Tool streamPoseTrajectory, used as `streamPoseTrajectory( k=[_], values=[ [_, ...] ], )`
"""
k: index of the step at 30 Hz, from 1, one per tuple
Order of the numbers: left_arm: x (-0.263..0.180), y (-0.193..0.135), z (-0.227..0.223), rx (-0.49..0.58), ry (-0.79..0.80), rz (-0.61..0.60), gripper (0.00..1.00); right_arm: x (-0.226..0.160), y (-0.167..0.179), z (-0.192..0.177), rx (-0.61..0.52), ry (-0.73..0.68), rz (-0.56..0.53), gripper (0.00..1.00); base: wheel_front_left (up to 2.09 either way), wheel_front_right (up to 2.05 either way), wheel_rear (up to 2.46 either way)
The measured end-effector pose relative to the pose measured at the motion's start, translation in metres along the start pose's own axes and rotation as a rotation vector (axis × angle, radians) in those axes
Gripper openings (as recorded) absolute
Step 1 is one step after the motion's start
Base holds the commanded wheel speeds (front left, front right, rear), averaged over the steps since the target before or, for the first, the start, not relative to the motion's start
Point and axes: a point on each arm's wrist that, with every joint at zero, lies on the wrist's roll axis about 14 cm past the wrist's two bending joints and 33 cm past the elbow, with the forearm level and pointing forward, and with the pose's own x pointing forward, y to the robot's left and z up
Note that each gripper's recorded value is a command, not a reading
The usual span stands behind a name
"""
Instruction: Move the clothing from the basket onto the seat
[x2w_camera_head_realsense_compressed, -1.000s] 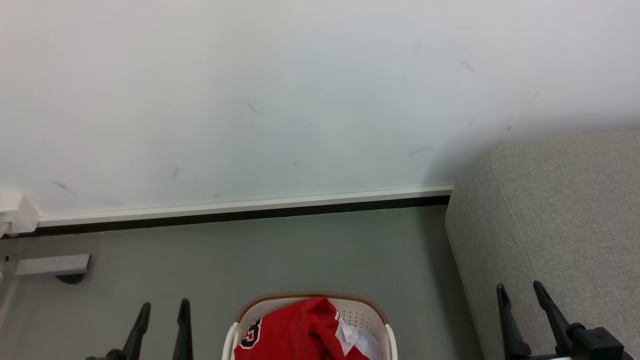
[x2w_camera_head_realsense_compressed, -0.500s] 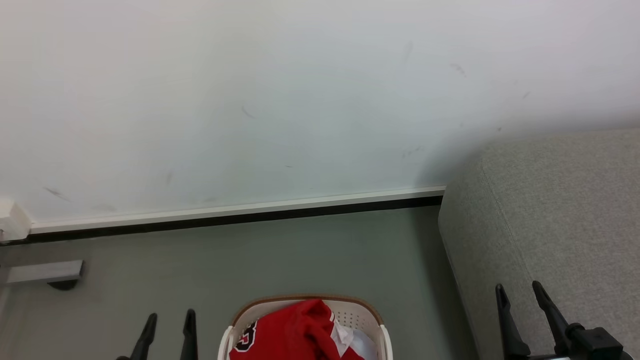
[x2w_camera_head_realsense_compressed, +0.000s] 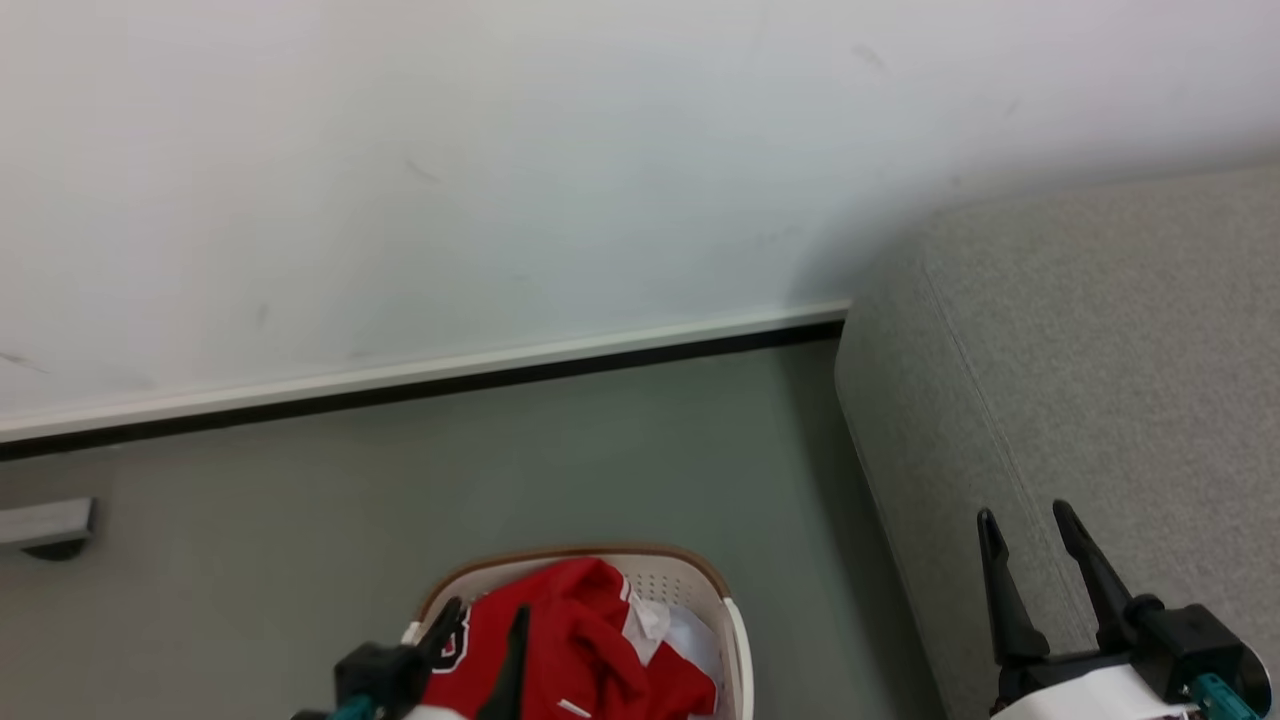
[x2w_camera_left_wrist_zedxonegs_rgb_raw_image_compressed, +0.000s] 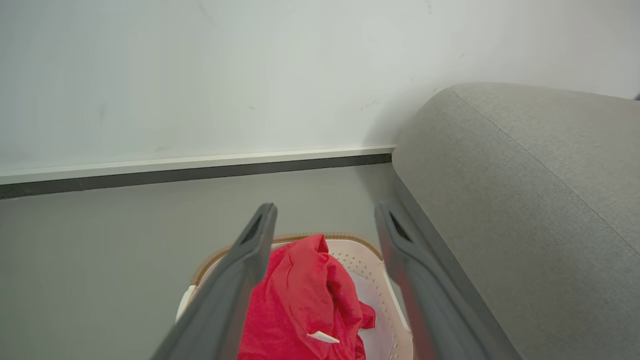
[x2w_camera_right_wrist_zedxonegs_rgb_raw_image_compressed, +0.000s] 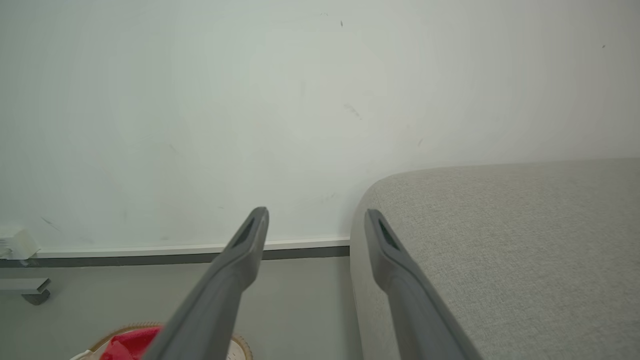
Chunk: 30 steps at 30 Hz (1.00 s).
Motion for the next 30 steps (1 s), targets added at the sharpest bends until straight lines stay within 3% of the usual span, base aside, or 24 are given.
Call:
streamPoseTrajectory(
  k=[6,13,21,30],
  values=[
    [0.041,-0.024,-0.026,0.056,0.129,-0.101,1.0,0.011,-0.013,-0.001,-0.002,0.001,-0.033,1.0,0.0,0.0,0.0],
    [0.07,-0.03,-0.078,0.099,0.334,-0.138,1.0,0.022,-0.032,-0.005,-0.001,0.01,-0.083,1.0,0.0,0.0,0.0],
    [0.087,-0.021,-0.122,0.156,0.484,-0.104,1.0,0.022,-0.051,-0.017,-0.003,0.045,-0.139,1.0,0.0,0.0,0.0],
    [0.09,-0.003,-0.141,0.17,0.526,-0.039,1.0,0.024,-0.057,-0.024,-0.003,0.064,-0.157,1.0,0.0,0.0,0.0]
  ],
)
